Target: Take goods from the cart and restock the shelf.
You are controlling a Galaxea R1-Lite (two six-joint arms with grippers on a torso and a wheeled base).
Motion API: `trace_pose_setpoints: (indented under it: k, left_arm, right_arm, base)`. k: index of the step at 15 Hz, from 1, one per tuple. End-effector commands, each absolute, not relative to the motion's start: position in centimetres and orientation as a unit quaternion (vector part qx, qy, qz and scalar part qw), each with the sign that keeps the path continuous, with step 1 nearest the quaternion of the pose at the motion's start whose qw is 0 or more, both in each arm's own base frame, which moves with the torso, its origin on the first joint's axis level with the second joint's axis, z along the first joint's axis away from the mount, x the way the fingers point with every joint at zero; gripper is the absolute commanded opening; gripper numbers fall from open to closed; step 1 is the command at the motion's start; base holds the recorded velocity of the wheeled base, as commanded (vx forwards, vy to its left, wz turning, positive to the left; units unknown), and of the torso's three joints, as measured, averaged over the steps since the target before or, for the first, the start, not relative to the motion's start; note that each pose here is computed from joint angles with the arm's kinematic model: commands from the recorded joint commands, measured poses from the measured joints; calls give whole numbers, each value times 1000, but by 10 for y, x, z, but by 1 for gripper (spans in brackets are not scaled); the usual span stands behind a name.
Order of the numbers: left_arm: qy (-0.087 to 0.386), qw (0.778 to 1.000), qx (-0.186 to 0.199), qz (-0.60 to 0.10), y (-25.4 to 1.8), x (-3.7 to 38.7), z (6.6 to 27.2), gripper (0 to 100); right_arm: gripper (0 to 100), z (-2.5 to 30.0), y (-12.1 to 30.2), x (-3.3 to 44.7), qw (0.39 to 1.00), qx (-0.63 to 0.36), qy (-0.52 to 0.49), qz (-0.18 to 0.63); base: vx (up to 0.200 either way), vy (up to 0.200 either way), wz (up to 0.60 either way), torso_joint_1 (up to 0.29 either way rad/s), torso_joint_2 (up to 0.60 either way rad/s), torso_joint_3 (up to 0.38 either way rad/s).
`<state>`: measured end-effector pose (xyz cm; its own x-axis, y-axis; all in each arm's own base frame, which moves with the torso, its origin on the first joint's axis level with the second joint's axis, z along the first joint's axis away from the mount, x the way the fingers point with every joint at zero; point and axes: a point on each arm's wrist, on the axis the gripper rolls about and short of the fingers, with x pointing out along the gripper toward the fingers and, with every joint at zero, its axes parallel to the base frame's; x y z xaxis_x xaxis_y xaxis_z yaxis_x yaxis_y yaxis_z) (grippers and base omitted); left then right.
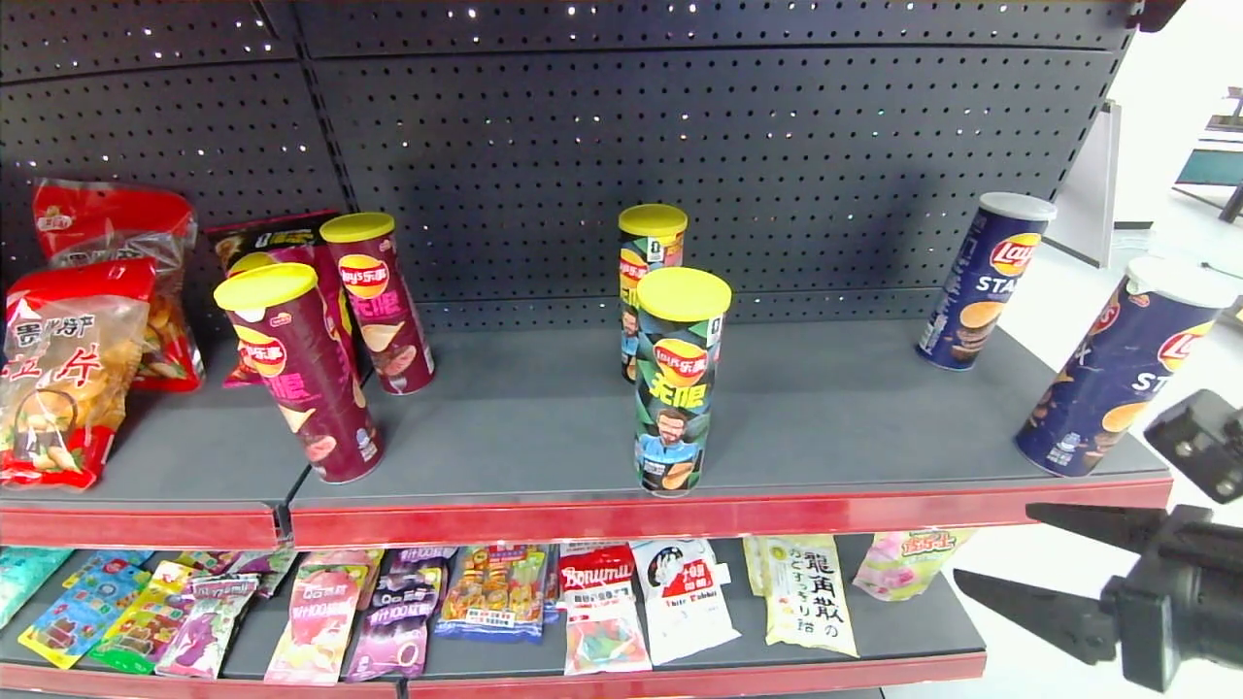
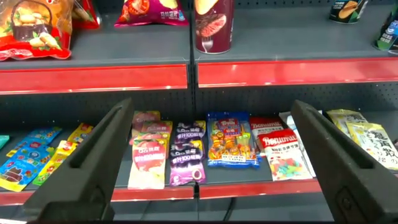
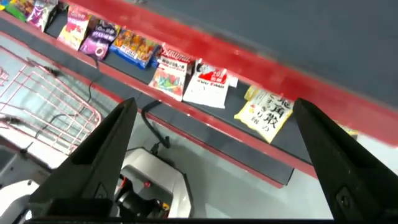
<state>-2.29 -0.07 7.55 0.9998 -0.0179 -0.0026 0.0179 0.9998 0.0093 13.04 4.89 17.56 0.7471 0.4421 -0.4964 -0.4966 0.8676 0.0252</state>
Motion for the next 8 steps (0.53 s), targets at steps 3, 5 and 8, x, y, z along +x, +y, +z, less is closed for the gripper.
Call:
trace_pose_setpoints:
  k: [3, 5, 8]
  left_arm:
    - [1, 1000, 5, -8, -1, -23, 75, 100]
    - [1, 1000, 5, -8, -1, -23, 76, 100]
    - [1, 1000, 5, -8, -1, -23, 75, 100]
  right_arm:
    - [100, 175, 73, 201, 931, -70, 286, 217]
    - [100, 173, 80, 221, 929, -70, 295, 214]
    - [100, 170, 88, 244, 927, -70, 301, 212]
  base:
    - [0, 0, 0, 0, 0, 0]
    - [0, 0, 0, 0, 0, 0]
    - [0, 0, 0, 0, 0, 0]
